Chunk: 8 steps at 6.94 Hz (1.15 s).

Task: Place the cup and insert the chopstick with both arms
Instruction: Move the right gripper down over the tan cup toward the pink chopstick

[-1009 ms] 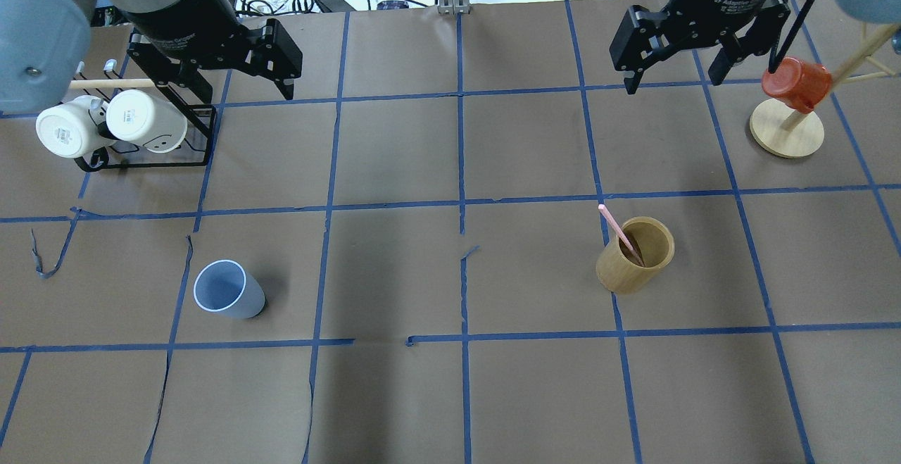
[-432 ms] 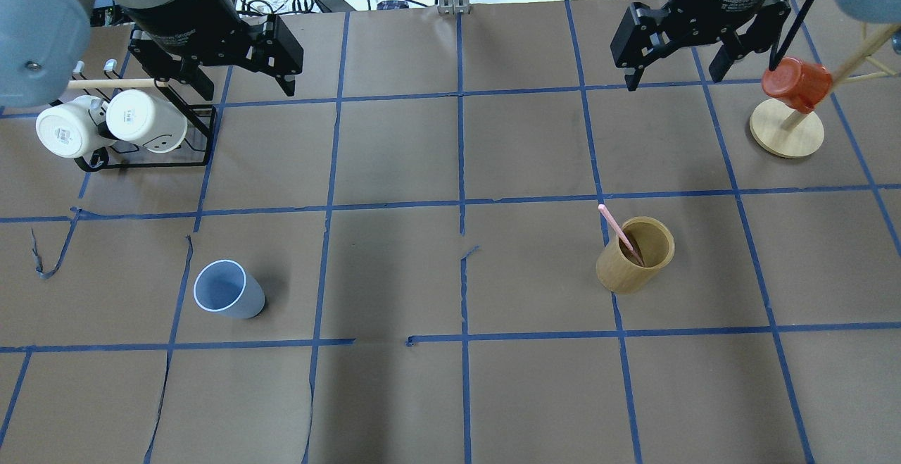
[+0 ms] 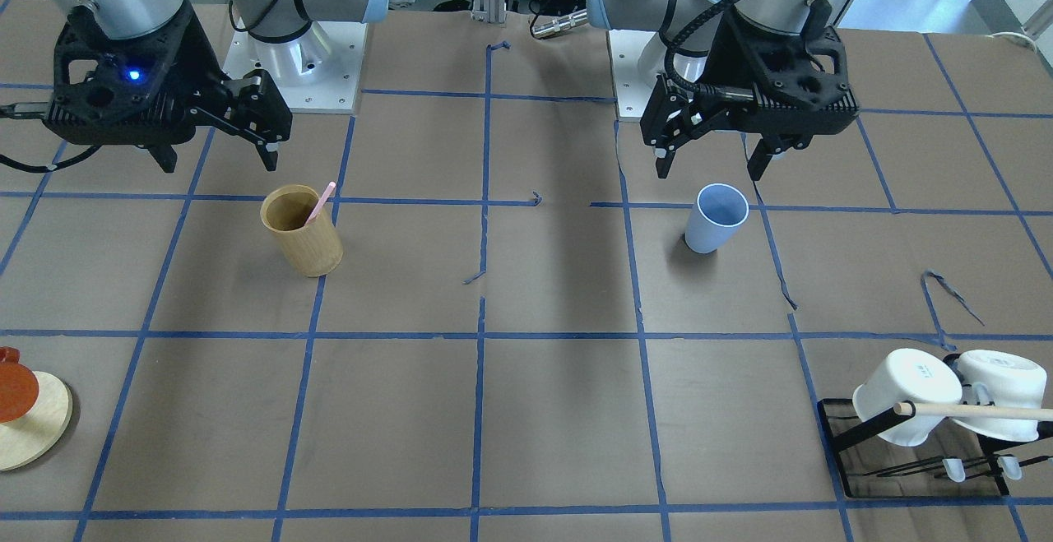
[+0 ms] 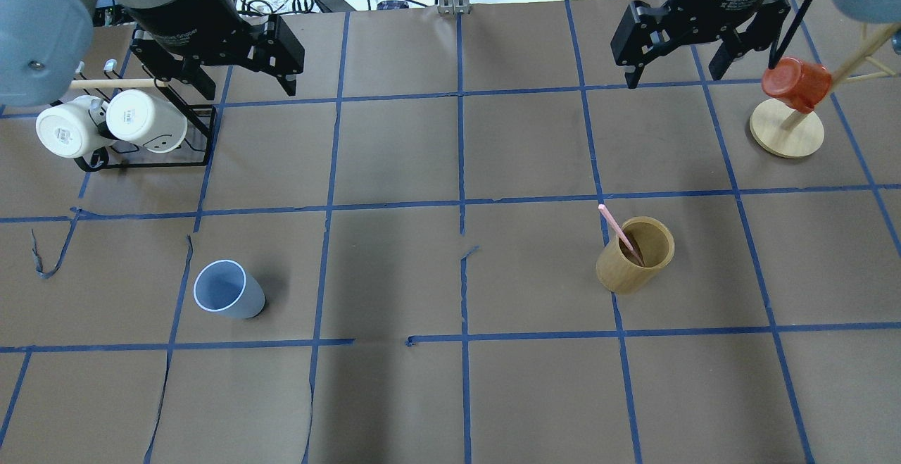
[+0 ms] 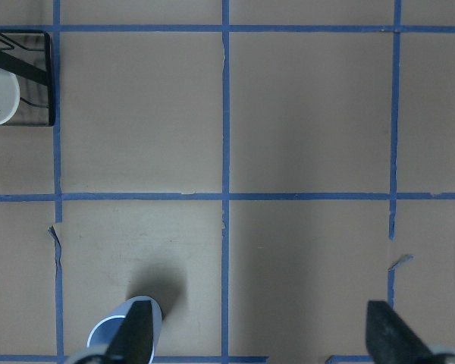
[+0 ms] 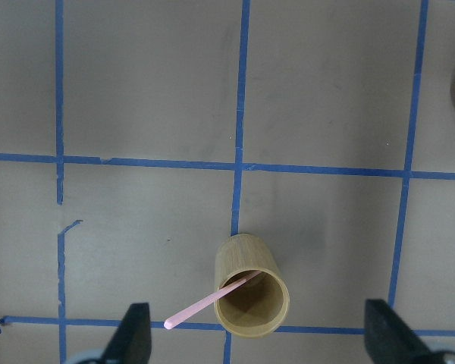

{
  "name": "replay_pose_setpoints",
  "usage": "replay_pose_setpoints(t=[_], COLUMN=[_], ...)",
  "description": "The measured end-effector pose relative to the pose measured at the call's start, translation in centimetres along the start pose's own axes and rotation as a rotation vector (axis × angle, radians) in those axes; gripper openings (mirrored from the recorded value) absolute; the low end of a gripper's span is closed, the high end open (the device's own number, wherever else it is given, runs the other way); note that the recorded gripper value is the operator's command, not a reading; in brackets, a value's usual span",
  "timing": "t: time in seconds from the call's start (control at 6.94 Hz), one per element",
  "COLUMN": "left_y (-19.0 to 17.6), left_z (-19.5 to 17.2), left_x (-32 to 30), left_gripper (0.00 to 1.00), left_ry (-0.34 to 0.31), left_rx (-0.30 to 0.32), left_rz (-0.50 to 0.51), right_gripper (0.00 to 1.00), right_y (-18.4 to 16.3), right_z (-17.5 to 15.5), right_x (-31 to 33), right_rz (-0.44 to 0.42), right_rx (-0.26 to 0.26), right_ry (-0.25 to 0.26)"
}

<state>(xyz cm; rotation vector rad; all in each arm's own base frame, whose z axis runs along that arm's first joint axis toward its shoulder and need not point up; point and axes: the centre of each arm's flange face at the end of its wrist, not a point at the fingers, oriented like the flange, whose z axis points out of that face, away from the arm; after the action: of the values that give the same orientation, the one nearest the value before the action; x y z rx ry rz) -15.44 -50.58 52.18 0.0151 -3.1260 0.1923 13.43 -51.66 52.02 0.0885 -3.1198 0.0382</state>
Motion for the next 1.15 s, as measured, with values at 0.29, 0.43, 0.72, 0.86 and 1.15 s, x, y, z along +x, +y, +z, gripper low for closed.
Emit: replay_pose_setpoints(t=[0.29,0.43,0.72,0.86,1.15], left_y=[0.0,0.0,0.1,0.3,0.3], left_z=[0.0,0.0,0.0,0.0,0.1], left_x=[0.1,0.1,0.0,0.0,0.0], left_gripper=[1.00,1.00,1.00,1.00,1.00], left_ry=[0.008,0.009,0.008,0.007,0.003], left_rx=[0.002,0.002,-0.001,-0.002,-0.005], left_rz=[-0.001,-0.001,-0.002,-0.001,-0.001], right_gripper=[1.00,1.00,1.00,1.00,1.00], right_y=[-0.1,-0.2,-0.4,-0.4,0.1], right_z=[0.1,0.4,2.1,2.8,3.3], right_x=[0.0,0.1,0.8,1.5,3.9], right_rz=[0.016,0.076,0.281,0.339,0.409], right_rx=[-0.003,-0.009,-0.045,-0.060,-0.119], right_ry=[0.000,0.001,0.015,0.017,0.015])
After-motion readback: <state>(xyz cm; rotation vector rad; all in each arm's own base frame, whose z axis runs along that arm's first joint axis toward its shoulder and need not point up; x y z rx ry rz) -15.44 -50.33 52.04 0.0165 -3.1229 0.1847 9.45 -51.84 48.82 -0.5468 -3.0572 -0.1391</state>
